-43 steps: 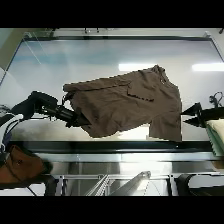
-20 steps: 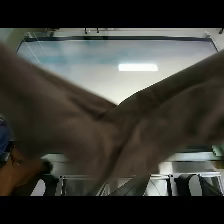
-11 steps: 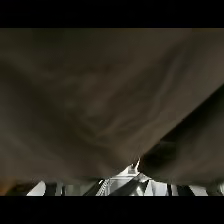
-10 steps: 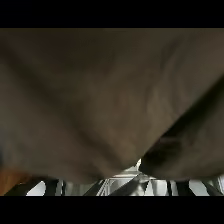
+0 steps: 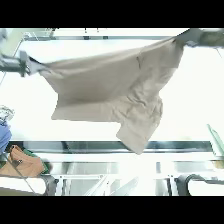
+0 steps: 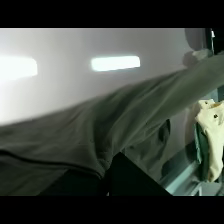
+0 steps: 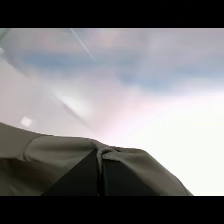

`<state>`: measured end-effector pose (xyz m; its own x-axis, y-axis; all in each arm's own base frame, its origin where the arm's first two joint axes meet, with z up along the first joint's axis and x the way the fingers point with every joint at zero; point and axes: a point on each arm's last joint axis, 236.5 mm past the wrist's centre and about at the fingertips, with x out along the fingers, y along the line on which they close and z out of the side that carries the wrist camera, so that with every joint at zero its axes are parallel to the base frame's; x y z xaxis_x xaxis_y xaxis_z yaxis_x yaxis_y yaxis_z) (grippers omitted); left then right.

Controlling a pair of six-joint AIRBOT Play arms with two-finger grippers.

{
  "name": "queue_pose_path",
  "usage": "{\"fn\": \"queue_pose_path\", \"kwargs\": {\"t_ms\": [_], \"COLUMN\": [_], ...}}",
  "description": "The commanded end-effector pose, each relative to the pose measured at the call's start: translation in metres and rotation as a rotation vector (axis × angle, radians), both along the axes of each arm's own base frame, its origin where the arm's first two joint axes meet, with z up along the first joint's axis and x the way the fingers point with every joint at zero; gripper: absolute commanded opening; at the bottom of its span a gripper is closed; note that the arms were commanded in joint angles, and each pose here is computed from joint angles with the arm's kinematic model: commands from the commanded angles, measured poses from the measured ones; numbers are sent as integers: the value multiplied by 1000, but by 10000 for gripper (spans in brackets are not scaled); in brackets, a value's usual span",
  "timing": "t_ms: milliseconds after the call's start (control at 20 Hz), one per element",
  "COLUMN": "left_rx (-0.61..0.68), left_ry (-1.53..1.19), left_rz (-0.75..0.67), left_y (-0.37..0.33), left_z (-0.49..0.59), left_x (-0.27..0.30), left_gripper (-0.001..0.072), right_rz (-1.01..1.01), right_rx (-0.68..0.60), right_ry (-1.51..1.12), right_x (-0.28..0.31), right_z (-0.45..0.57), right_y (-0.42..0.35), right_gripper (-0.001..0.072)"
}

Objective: Fold the shirts.

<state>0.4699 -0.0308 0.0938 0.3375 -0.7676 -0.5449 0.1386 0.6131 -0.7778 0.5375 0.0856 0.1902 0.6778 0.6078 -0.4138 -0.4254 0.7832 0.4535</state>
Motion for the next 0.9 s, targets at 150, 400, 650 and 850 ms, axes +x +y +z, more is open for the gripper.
{"fn": "queue_pose_path", "kwargs": {"t_ms": [150,400,650,850], "left_rx": [-139,-155,-134,-67], "left_ry": [283,241,-79,-274], "left_rz": [44,-52,-199,-411], "left_y": [15,18,-18,-88], "left_z": [-145,-112,27,127], "left_x": [1,13,8,-74], "left_gripper": [22,21,21,21], "right_rz": [3,38,101,211], "right_rx": [-18,-7,-1,-53], "right_ry": [189,190,23,-80], "right_x": [42,32,-10,-96], "right_z": [-135,-123,-8,81], "right_y": [29,35,49,59], "right_gripper": [21,20,21,20]}}
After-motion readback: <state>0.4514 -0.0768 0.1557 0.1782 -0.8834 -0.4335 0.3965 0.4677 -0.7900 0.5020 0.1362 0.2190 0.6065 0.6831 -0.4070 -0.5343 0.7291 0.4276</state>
